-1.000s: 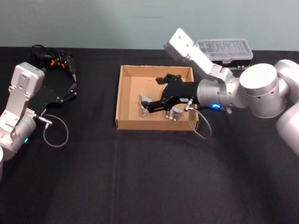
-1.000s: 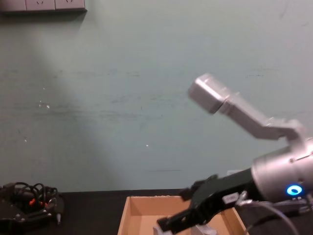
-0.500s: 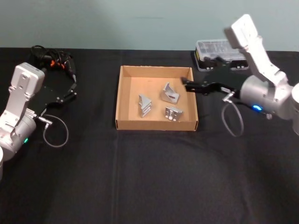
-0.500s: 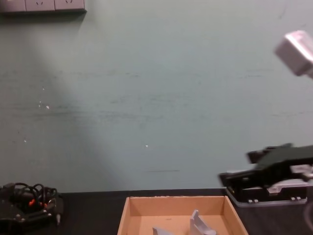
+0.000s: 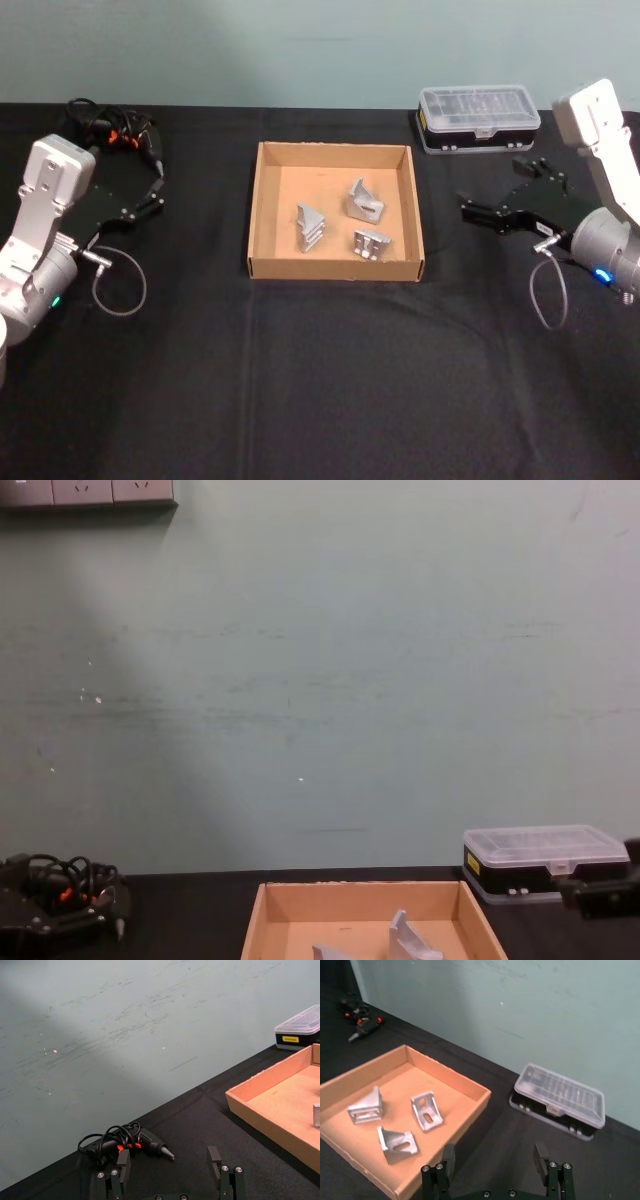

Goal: Use one hand to pick up the angle iron from the table and place it into the box.

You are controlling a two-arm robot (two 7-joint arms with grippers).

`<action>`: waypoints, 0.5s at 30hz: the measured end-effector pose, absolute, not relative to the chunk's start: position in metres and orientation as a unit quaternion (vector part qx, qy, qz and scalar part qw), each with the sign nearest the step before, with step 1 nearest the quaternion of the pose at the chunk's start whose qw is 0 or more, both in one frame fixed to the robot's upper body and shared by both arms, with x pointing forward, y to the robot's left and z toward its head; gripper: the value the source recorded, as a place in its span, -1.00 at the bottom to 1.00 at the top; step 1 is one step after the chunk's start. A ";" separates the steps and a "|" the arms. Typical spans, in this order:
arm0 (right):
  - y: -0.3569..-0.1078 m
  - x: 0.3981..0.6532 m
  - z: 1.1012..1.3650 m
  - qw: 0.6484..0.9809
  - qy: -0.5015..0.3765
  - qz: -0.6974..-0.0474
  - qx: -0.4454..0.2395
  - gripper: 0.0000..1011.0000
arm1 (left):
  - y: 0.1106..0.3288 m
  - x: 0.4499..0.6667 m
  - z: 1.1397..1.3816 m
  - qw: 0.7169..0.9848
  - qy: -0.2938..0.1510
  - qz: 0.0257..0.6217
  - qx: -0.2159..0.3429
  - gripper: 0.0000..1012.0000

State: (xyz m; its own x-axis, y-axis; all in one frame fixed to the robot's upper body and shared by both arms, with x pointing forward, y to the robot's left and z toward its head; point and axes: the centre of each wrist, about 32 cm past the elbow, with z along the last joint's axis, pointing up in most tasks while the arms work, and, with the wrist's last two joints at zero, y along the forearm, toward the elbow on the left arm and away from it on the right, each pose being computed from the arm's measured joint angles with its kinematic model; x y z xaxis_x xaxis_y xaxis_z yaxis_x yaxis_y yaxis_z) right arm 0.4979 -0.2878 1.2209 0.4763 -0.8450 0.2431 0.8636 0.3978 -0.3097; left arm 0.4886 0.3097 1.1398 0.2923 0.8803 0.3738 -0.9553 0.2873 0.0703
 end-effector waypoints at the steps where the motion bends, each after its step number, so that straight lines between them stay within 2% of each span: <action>1: -0.290 0.497 1.218 0.833 -0.020 -0.515 -0.201 0.98 | 0.310 0.489 1.140 0.791 -0.132 0.580 0.142 0.98; 5: -0.293 0.495 1.211 0.827 -0.011 -0.523 -0.205 0.98 | 0.310 0.489 1.140 0.791 -0.133 0.580 0.141 0.98; 15: -0.292 0.496 1.213 0.828 -0.013 -0.522 -0.205 0.98 | 0.310 0.489 1.140 0.791 -0.132 0.580 0.141 0.98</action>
State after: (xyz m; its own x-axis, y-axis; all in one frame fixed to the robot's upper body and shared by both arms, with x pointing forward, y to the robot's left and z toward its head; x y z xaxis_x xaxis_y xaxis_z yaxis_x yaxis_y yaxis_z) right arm 0.4956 -0.2917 1.2126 0.4551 -0.8587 0.2357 0.8697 0.3718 -0.3247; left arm 0.4886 0.3097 1.1398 0.2922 0.8803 0.3737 -0.9553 0.2873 0.0702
